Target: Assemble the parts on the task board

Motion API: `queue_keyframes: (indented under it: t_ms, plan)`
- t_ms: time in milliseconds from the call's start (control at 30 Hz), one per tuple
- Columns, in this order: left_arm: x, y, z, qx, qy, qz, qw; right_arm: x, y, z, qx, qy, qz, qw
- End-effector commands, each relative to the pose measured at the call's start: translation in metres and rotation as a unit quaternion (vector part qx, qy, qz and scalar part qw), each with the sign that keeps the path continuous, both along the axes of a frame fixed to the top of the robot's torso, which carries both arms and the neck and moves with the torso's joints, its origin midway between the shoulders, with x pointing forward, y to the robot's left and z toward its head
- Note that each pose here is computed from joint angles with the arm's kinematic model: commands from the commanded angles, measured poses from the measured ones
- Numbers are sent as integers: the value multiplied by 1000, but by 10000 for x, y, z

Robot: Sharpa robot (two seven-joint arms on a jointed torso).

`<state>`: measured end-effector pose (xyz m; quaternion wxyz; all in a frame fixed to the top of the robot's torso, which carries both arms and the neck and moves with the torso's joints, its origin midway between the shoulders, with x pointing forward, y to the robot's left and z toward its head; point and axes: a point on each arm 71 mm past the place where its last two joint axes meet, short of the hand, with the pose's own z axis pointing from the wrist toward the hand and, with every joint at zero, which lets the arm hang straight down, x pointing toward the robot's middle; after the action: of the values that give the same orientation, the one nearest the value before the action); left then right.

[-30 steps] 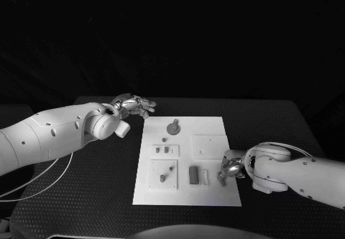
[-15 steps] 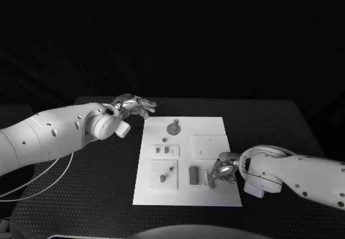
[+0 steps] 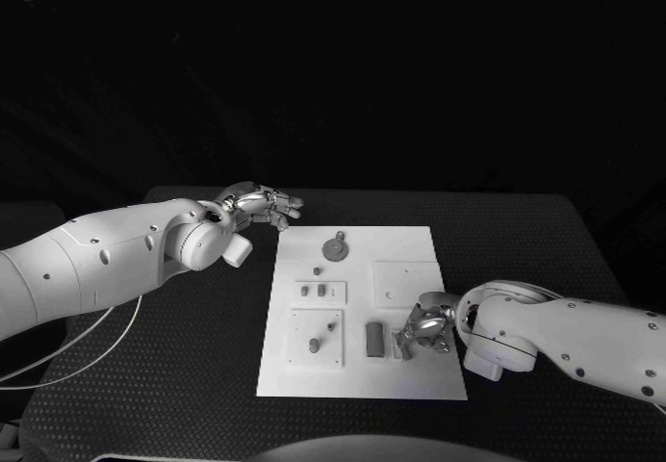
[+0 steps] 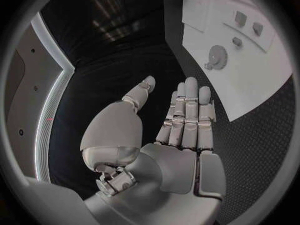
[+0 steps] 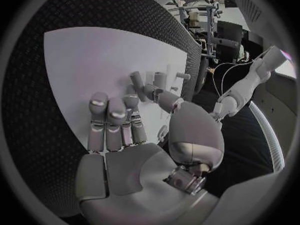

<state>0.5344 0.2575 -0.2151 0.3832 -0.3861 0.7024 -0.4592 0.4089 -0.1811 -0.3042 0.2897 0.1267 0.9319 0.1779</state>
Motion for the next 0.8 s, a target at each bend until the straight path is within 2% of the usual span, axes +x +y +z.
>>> queue_keyframes:
  t_ms: [33,800]
  plan:
    - [-5,-31,7,-2,-1,-11,1000,-2,23,-5,6,0,0,1000]
    - [-10,-27,3,-1,3,-14,1000,17,71,-19,10,5,3,1000]
